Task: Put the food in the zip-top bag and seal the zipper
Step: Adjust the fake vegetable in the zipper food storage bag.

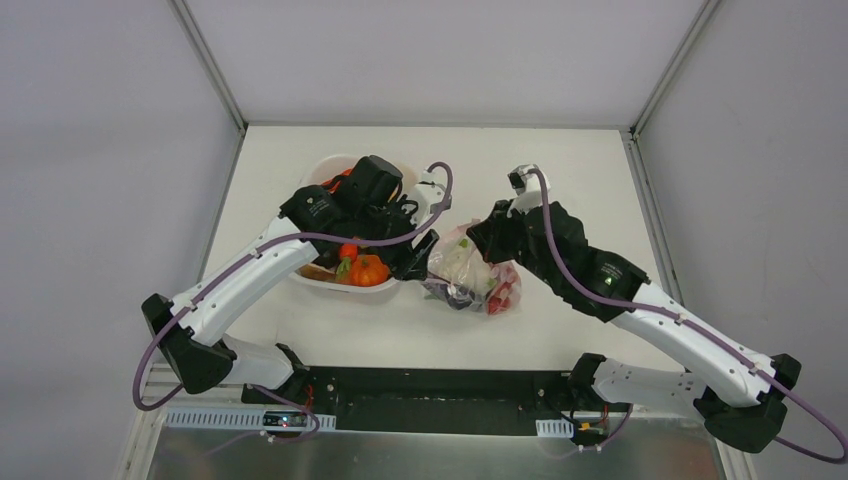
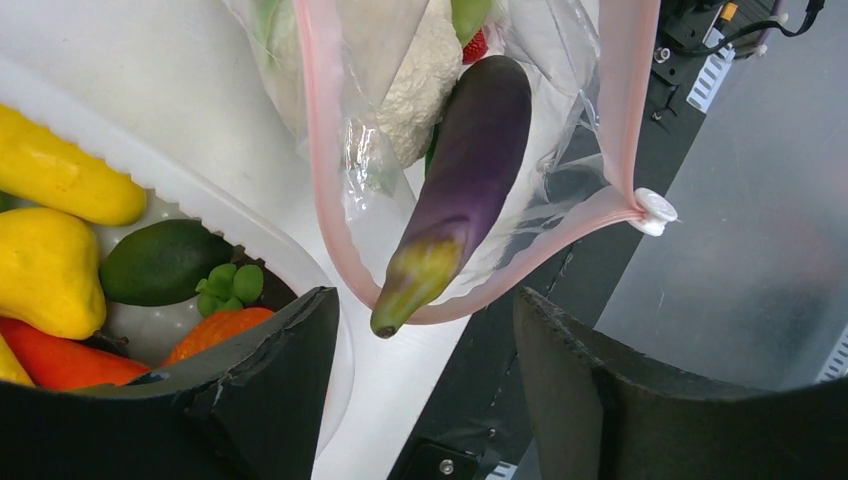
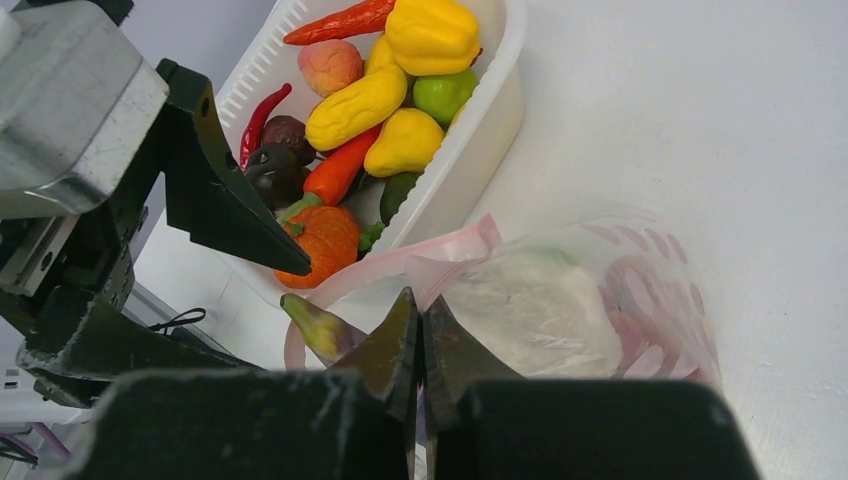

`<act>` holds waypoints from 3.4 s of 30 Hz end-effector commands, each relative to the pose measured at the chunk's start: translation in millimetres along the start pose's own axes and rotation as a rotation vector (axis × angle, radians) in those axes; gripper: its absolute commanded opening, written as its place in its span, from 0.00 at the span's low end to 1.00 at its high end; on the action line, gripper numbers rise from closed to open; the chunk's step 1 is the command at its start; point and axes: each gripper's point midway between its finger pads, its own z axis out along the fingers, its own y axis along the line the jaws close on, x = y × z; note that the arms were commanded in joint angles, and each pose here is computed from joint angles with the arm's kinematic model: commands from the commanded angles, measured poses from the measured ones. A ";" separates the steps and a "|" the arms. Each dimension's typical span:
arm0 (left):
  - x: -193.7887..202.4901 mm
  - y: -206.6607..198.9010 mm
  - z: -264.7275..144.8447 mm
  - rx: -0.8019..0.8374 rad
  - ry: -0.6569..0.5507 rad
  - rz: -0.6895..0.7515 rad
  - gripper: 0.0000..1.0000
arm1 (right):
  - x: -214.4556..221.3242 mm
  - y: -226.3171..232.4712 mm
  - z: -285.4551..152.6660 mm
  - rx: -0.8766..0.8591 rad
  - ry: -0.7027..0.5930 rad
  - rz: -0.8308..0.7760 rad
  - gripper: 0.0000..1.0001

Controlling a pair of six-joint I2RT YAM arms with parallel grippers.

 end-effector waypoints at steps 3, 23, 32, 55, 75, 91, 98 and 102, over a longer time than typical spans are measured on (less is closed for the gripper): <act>-5.7 -10.7 -11.4 0.071 -0.018 0.027 0.56 | -14.3 7.0 -3.2 -0.038 -0.059 0.043 0.00; -3.7 -4.4 -2.6 0.075 0.032 0.029 0.51 | -11.0 8.6 -0.7 -0.054 -0.050 0.061 0.00; 16.7 -7.6 -1.2 0.112 0.127 0.013 0.32 | -7.6 10.2 2.2 -0.061 -0.039 0.065 0.00; 5.3 -13.7 2.4 0.145 0.072 -0.017 0.00 | -8.0 12.1 -1.9 -0.077 -0.043 0.086 0.00; -43.4 14.9 15.5 0.030 -0.281 -0.283 0.00 | -9.1 22.9 -1.8 -0.128 -0.043 0.132 0.02; -38.1 -12.0 63.6 0.045 -0.193 -0.303 0.09 | -20.2 12.0 6.6 -0.061 -0.127 0.207 0.03; -34.0 -13.3 43.2 0.033 -0.227 -0.241 0.63 | -18.9 -1.4 4.4 -0.013 -0.161 0.232 0.03; -35.4 4.1 11.7 -0.066 -0.293 -0.230 0.75 | -11.8 -7.1 4.0 -0.002 -0.156 0.231 0.04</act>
